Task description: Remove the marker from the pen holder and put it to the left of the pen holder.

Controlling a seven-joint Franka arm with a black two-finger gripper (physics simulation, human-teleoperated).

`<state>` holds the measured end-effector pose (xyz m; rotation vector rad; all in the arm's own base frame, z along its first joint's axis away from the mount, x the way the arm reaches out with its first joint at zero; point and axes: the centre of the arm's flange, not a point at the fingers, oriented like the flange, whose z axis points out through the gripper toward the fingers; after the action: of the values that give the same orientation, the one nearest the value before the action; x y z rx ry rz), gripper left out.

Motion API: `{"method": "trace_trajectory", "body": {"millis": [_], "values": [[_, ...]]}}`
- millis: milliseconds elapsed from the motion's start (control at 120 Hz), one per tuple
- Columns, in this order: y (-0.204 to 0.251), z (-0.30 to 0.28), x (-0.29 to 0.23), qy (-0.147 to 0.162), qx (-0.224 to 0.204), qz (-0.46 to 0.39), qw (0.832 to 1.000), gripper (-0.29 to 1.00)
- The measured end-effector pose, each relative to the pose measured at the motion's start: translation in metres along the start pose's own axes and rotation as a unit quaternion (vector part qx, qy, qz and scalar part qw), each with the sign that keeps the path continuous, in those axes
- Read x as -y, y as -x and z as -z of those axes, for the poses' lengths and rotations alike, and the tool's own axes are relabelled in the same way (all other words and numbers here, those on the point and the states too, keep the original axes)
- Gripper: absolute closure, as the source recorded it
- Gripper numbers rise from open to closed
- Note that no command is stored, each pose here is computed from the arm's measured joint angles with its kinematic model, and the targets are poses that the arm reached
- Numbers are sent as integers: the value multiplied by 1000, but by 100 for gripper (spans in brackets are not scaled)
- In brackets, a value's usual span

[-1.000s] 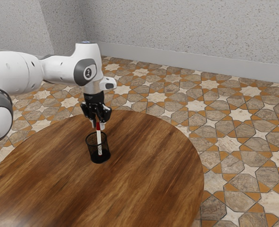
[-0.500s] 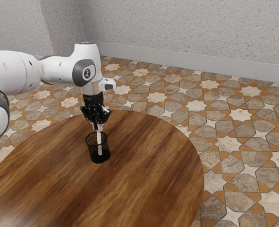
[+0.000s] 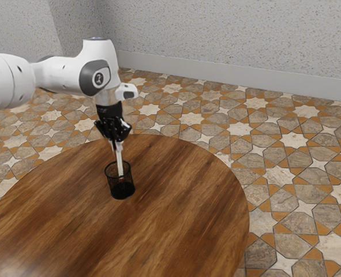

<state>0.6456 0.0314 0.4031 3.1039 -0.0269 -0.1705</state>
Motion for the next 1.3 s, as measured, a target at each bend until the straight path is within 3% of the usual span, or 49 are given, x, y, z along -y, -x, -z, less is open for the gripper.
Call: {"method": "trace_trajectory", "body": {"millis": [242,358,592,800,1125,1300], "values": [[43,84,-14,-10,-48,-11,999,78],[65,111,-10,-26,-39,-6,999,78],[75,68,37,-67,81,31,994,78],[65,-17,79,-94,207,49,973,77],[77,-107,133,-79,355,66,929,77],[84,-126,138,-66,391,58,916,77]]}}
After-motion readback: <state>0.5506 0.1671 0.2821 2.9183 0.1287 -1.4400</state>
